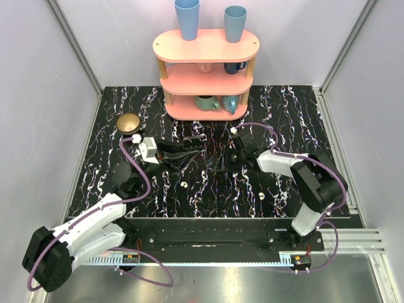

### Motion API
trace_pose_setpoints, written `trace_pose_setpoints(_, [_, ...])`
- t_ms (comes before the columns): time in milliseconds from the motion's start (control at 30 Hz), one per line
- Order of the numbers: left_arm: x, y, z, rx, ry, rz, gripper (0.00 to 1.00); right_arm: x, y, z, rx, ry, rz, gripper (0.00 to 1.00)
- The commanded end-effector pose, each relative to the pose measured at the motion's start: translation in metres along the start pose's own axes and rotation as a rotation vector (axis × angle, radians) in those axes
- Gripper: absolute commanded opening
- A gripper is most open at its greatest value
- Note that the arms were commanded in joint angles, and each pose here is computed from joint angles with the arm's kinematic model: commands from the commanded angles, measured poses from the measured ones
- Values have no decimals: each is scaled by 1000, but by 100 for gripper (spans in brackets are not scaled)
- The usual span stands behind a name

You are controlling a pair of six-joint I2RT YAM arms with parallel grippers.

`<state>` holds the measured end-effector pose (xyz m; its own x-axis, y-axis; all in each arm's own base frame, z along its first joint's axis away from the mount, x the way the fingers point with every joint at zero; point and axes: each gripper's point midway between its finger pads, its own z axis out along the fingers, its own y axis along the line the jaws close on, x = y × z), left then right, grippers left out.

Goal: Insert the wireless bluetooth earbuds into the charging case
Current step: Move the left earbud to the center of the board.

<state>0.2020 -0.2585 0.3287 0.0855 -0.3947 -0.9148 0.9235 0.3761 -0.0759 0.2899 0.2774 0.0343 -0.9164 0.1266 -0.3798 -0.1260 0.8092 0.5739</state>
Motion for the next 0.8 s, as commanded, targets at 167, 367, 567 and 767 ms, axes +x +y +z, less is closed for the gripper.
trace_pose_setpoints(167, [-25,-2,7,7,-68,21,0,2,4,-3,-27,-7,15,40])
trace_pose_setpoints(367, [-24,-2,9,13,-66,17,0,4,-4,-10,20,-10,3,39])
trace_pose_setpoints(567, [-24,-2,10,14,-67,4,0,4,8,-21,-20,-13,43,40])
trace_pose_setpoints(767, [-23,-2,10,15,-65,0,0,-1,16,-26,-39,-31,46,39])
